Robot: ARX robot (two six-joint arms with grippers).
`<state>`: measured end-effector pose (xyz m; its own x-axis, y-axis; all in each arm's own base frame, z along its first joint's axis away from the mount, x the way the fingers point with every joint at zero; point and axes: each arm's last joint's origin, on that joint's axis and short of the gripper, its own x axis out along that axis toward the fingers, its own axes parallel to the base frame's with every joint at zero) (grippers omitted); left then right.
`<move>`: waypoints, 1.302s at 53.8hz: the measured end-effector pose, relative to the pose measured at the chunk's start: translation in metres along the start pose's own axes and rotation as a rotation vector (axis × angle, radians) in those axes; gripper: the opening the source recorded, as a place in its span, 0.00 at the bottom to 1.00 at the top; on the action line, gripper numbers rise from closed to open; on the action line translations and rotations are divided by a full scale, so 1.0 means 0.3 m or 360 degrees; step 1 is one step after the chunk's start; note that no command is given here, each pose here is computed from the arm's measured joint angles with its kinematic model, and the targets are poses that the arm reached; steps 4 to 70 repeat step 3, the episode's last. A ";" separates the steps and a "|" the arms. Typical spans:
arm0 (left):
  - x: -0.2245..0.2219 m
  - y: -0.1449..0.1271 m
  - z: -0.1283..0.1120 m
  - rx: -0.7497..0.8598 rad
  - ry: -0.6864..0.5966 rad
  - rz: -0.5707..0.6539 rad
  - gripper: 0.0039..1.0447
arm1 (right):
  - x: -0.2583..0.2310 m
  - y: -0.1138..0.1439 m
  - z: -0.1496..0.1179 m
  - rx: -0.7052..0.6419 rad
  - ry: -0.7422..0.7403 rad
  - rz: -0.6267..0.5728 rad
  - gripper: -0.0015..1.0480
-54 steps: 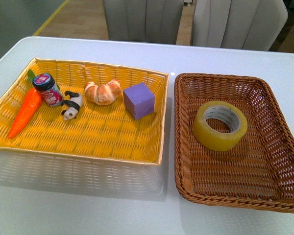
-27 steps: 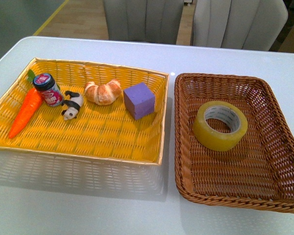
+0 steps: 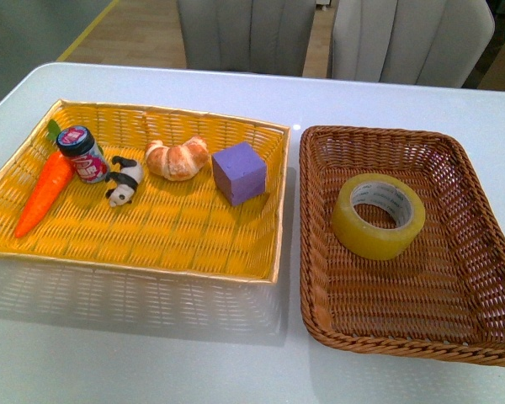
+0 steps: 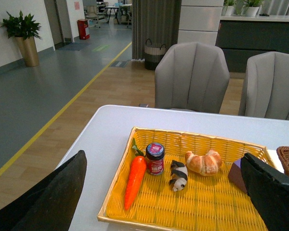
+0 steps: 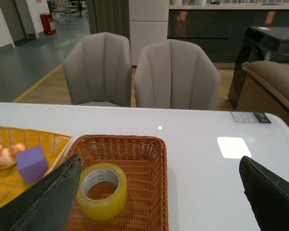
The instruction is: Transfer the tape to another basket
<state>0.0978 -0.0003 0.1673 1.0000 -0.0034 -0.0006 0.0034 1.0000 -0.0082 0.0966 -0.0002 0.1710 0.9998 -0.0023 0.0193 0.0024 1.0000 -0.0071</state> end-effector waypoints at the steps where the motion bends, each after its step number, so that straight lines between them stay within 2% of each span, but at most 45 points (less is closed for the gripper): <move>1: 0.000 0.000 0.000 0.0000 0.0000 -0.0001 0.92 | 0.000 0.000 0.000 0.0000 0.0000 0.0000 0.91; 70: 0.000 0.000 0.000 0.0000 0.0000 0.0000 0.92 | 0.000 0.000 0.000 0.0000 0.0000 0.0000 0.91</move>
